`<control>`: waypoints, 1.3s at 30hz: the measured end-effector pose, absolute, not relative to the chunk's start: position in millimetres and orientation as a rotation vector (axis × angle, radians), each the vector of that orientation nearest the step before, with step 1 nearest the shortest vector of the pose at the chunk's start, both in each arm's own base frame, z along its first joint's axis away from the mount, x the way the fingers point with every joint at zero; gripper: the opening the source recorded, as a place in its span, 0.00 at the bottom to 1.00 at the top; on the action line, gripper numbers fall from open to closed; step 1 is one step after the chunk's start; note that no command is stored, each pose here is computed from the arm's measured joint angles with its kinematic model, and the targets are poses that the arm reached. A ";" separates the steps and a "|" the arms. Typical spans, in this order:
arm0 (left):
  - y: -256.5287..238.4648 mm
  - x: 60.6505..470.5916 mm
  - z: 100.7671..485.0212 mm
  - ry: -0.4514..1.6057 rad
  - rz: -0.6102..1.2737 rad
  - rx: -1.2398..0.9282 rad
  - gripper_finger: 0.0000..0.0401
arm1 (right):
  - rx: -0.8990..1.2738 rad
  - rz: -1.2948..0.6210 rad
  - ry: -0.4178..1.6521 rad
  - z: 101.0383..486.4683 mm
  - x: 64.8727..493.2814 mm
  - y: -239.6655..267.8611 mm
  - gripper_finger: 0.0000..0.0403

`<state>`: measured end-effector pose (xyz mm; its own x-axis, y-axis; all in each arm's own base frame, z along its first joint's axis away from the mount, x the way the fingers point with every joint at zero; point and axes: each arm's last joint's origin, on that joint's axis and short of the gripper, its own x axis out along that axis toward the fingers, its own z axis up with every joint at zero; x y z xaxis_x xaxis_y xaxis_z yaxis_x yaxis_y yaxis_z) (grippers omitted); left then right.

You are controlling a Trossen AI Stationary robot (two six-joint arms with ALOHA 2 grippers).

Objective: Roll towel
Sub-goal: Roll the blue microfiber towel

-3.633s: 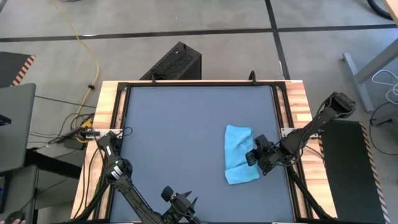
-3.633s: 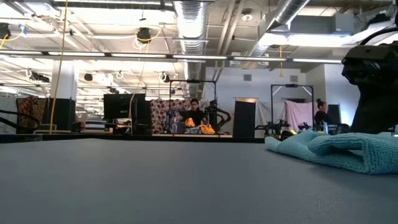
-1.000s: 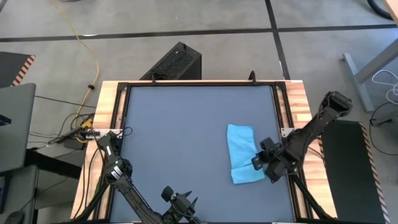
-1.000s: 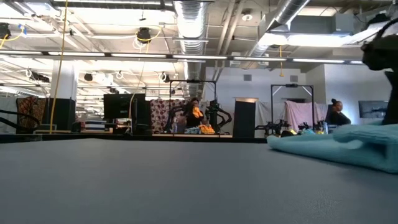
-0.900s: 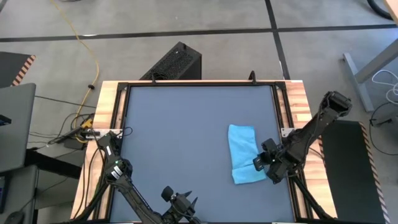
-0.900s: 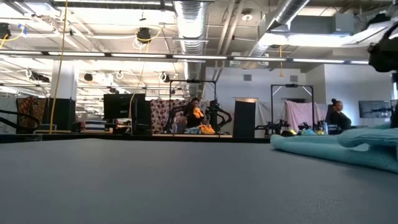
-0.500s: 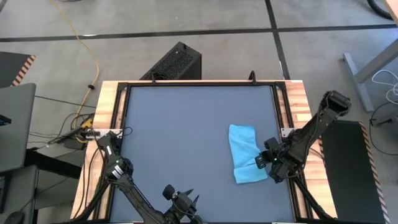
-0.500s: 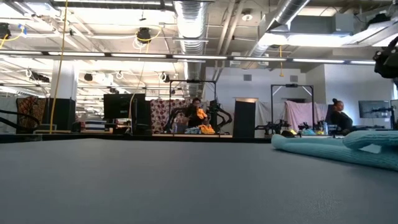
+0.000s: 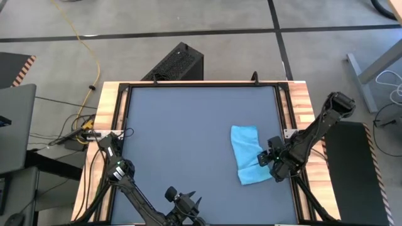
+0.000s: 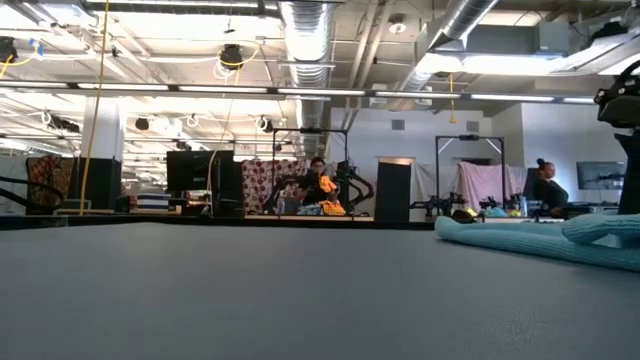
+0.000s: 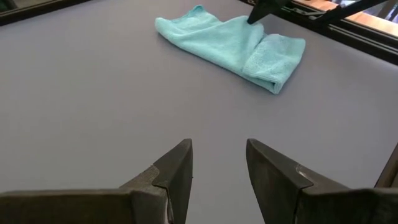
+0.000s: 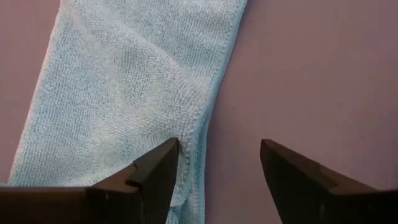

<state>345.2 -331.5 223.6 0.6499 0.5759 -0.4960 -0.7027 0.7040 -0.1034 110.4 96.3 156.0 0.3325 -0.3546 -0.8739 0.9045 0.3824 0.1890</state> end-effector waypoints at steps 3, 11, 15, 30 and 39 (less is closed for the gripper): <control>-331.4 345.1 223.6 0.454 0.739 -0.300 0.35 | 0.777 -0.934 0.854 156.0 109.5 97.3 0.63; -330.9 345.5 223.6 0.458 0.738 -0.291 0.35 | 0.788 -0.974 0.738 157.6 111.7 92.5 0.63; -330.6 345.8 223.5 0.470 0.732 -0.265 0.35 | 0.794 -1.014 0.720 157.7 117.0 86.0 0.63; -331.6 344.5 222.5 0.504 0.729 -0.282 0.35 | 0.756 -0.962 0.488 223.2 120.5 60.6 0.54; -323.4 352.1 223.6 0.474 0.746 -0.242 0.35 | 0.696 -0.779 0.475 245.2 137.4 51.5 0.05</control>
<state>352.1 -323.4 223.6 0.6357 0.5925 -0.4947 -0.6996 0.7132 -0.0448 137.4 51.5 245.2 0.6279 -0.4711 -0.6196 0.7666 0.5121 0.3875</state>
